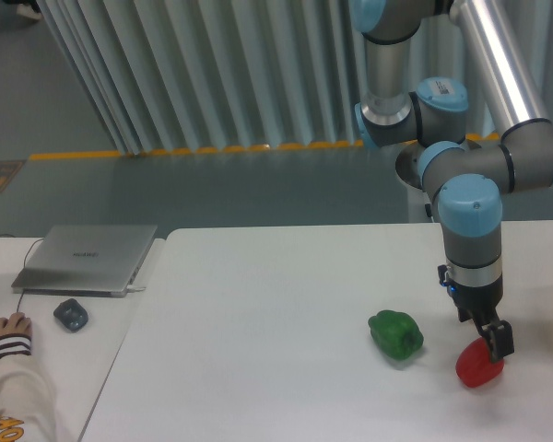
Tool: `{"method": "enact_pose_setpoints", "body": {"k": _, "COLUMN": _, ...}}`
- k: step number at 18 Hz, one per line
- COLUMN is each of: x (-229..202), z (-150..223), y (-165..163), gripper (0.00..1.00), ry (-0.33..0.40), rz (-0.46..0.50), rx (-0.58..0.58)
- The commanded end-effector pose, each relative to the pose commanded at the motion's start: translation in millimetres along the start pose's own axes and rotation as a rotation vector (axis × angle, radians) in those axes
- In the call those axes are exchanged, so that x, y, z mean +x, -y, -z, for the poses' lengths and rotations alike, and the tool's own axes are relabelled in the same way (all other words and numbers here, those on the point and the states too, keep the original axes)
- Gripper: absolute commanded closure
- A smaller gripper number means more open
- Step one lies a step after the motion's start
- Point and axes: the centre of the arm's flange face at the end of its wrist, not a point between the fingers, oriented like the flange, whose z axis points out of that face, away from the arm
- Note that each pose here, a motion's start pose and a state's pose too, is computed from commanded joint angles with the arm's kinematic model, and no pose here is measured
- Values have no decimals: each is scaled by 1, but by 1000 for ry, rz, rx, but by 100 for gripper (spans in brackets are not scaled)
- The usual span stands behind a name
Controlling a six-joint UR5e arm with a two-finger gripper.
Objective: Place the triangular bread on the table
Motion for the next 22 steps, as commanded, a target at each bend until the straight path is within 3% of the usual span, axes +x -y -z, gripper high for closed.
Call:
{"method": "enact_pose_setpoints", "body": {"k": 3, "x": -3, "z": 3, "y": -9, "gripper": 0, "ry": 5, "rz": -50, "rx": 0}}
{"method": "enact_pose_setpoints", "body": {"k": 7, "x": -10, "z": 0, "y": -24, "gripper": 0, "ry": 7, "rz": -24, "rx": -4}}
{"method": "enact_pose_setpoints", "body": {"k": 10, "x": -22, "z": 0, "y": -58, "gripper": 0, "ry": 16, "rz": 13, "rx": -25}}
{"method": "enact_pose_setpoints", "body": {"k": 13, "x": -42, "z": 15, "y": -127, "gripper": 0, "ry": 50, "rz": -65, "rx": -72}}
{"method": "enact_pose_setpoints", "body": {"k": 22, "x": -59, "z": 14, "y": -184, "gripper": 0, "ry": 116, "rz": -140, "rx": -57}}
